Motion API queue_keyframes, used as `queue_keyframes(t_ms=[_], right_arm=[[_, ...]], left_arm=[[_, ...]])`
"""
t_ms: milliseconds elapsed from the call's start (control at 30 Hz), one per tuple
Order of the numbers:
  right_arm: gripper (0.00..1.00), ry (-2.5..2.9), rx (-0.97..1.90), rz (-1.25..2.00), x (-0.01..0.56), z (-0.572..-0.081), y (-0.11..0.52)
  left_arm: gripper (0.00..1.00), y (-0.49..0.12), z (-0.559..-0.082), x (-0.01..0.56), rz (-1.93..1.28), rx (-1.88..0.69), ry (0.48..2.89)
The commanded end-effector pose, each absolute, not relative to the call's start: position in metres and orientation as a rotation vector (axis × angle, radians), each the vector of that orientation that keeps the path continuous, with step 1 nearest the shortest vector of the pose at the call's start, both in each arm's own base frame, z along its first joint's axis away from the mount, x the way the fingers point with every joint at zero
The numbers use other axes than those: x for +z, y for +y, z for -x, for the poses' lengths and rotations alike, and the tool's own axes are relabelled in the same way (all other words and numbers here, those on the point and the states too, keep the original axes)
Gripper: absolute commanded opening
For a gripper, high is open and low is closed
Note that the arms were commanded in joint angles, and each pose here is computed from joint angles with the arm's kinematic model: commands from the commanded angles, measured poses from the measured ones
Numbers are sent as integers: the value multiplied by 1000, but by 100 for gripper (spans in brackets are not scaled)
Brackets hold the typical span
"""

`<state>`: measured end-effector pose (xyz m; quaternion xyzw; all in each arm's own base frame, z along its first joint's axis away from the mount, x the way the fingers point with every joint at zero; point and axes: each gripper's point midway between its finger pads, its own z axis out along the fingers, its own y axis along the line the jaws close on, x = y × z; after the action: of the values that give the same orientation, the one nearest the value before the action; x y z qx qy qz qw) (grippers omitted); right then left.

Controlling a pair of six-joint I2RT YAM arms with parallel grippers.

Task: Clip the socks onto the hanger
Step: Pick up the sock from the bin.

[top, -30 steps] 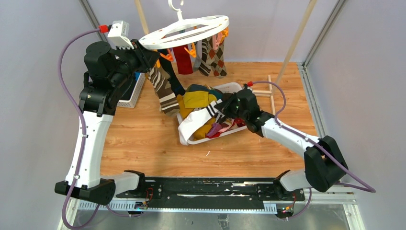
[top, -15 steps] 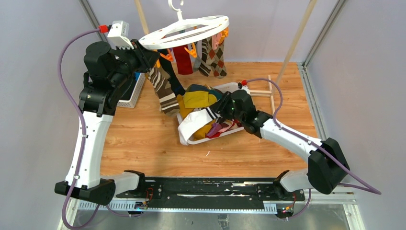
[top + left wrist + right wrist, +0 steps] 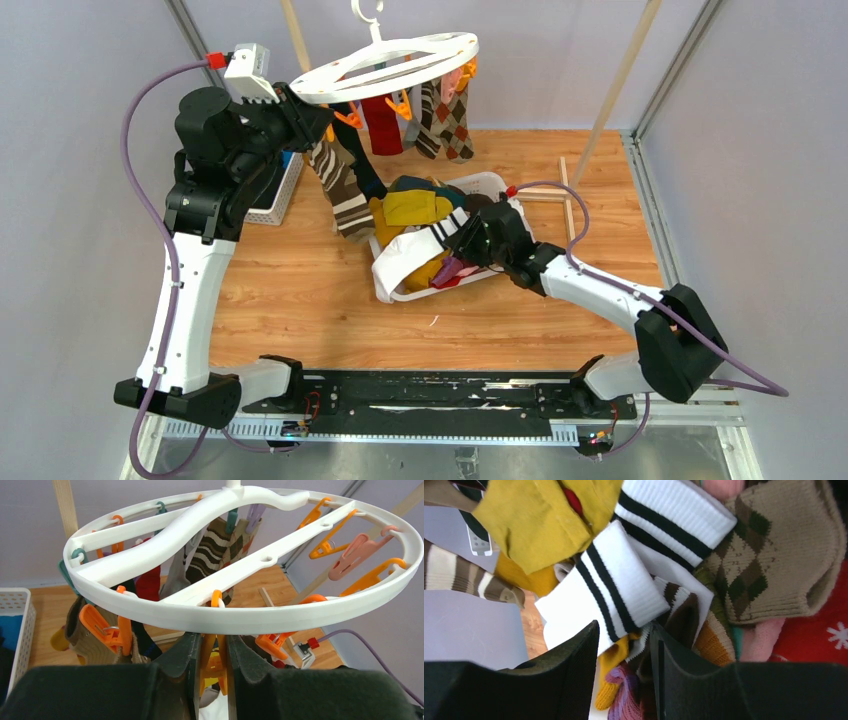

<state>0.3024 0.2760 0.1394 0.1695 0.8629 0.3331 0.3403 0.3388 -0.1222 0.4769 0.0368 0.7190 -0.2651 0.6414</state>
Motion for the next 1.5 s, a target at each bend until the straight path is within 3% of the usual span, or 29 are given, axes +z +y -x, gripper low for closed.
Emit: queue_keyframes(t_ms=[0,433,1033,1133,1200,1333,1467], right_arm=[[42,2283,891,-490,128,-299,276],[41,2206,946,-631,122,-319,273],[39,1897,1187,-706,159,-343,280],[35,1905,1200,-697,158,-343,284],[27,1911,1199,-686,159,-344,286],[1,1925,1138,-630,169,-344,282],[0,1936,1019,-442,200,-342,285]], left_arm=[[6,-115,-330,471,-76,-584,1664],[6,-117,-333,470,-75,-594,1667],[5,-117,-332,468,-78,-589,1669],[6,-116,-332,468,-78,-586,1668],[6,-116,-331,470,-78,-585,1664],[5,-116,-332,468,-76,-586,1669],[5,-116,-332,465,-76,-588,1674]])
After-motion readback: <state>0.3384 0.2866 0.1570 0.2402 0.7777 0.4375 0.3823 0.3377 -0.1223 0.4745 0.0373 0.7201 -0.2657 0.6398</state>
